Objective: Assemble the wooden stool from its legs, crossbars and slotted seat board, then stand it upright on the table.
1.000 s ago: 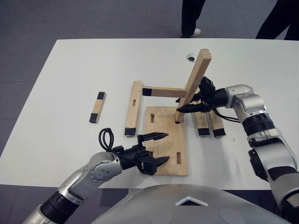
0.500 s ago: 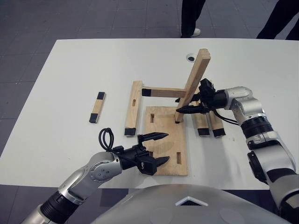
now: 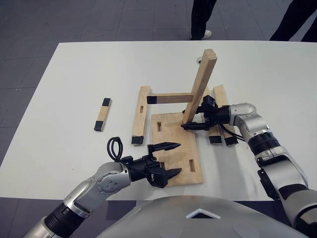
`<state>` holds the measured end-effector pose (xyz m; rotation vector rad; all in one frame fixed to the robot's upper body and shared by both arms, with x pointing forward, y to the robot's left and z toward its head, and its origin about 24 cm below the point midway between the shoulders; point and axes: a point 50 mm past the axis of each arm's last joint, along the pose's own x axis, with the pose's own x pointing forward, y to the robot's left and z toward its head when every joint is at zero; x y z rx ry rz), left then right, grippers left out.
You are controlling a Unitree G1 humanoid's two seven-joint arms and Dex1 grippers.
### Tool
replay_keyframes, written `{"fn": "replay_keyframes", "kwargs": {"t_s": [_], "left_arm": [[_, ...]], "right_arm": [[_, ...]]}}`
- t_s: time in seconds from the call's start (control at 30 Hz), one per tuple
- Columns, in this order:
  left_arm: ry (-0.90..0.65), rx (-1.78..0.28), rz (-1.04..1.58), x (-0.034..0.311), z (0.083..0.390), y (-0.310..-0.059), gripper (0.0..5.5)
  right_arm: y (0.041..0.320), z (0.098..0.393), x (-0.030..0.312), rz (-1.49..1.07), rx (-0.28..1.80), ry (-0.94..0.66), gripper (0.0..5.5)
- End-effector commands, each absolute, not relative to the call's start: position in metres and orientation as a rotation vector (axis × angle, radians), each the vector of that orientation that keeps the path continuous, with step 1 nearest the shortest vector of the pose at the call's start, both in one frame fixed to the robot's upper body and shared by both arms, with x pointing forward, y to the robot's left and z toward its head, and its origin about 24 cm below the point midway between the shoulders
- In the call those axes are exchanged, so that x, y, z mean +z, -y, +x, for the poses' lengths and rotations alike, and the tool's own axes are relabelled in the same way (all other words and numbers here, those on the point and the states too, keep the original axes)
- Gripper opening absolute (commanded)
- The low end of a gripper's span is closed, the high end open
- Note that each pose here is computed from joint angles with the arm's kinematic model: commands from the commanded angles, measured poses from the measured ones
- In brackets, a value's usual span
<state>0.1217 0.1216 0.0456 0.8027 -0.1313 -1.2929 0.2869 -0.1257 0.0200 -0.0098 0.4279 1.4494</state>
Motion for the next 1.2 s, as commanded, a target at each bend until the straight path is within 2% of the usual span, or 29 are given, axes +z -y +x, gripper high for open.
{"fn": "replay_keyframes", "kwargs": {"t_s": [0.03,0.23,0.57,0.83,1.03,1.2], "left_arm": [[-0.32,-1.528,0.898,-0.011,0.086,-0.152,4.56],[-0.324,-1.526,0.896,-0.013,0.087,-0.154,4.56],[-0.322,-1.521,0.894,-0.013,0.089,-0.156,4.56],[-0.301,-1.496,0.901,-0.012,0.094,-0.155,4.56],[-0.244,-1.43,0.956,-0.01,0.112,-0.154,4.56],[-0.198,-1.39,0.983,-0.011,0.125,-0.148,4.56]], "right_arm": [[0.169,0.235,-0.052,-0.092,1.268,-0.913,3.6],[0.174,0.234,-0.022,-0.027,1.384,-0.779,3.6],[0.181,0.244,0.007,0.004,1.353,-0.65,3.6],[0.194,0.239,0.041,-0.018,1.29,-0.52,3.6],[0.211,0.233,0.065,-0.121,1.134,-0.427,3.6],[0.206,0.223,0.086,-0.116,1.077,-0.308,3.6]]}}
